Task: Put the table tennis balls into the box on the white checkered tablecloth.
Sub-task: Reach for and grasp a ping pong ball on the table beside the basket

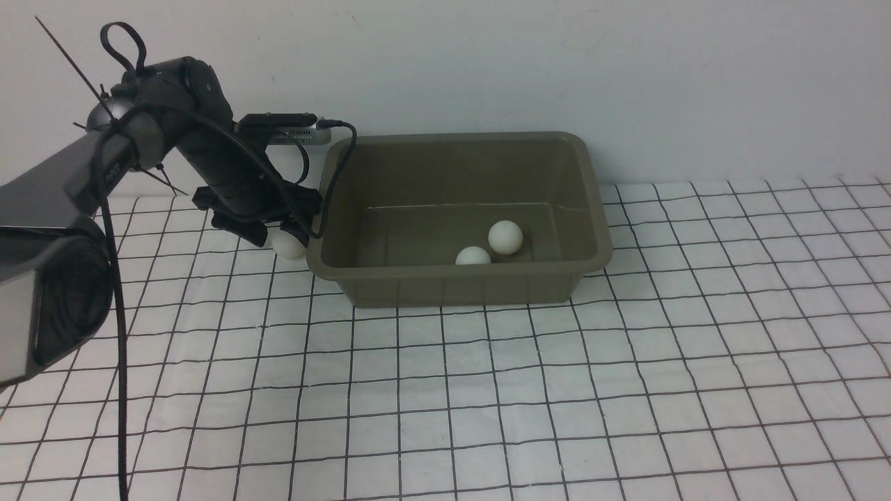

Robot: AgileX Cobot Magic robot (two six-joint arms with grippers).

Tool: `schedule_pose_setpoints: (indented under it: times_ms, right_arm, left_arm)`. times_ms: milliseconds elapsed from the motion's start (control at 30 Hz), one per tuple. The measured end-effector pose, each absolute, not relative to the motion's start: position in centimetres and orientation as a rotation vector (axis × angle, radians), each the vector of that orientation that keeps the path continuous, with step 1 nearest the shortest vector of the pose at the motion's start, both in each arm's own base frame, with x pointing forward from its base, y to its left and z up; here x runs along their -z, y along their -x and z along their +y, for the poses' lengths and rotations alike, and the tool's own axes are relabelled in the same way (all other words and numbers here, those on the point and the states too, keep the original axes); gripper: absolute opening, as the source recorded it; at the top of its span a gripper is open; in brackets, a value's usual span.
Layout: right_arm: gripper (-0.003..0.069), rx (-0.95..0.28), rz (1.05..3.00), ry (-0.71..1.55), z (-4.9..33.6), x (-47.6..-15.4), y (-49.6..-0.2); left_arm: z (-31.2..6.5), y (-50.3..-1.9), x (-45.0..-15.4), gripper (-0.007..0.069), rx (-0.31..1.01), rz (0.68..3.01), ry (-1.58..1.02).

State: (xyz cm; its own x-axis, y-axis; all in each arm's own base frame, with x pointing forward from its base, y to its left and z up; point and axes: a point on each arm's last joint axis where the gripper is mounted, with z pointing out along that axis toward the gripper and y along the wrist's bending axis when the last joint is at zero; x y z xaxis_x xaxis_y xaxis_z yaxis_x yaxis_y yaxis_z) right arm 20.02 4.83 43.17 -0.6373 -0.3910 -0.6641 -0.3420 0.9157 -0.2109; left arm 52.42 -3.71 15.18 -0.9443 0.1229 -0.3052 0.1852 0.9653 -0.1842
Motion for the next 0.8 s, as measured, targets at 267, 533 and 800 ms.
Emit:
schedule_pose_setpoints:
  times_ms: [267, 533, 800]
  right_arm:
    - [-0.0018, 0.084, 2.315, 0.519, 4.8, -43.2, -20.0]
    - [-0.0018, 0.084, 2.316, 0.519, 4.8, -43.1, -20.0]
    - [-0.0018, 0.083, 2.315, 0.519, 4.8, -43.1, -20.0]
  left_arm:
    - [-3.7, -52.6, -15.2, 0.0345, 0.301, 2.8, -0.209]
    - [-3.6, -52.4, -15.4, 0.0345, 0.283, 2.831, -0.226]
    - [-2.0, -51.7, -19.5, 0.0345, 0.022, 2.846, -0.252]
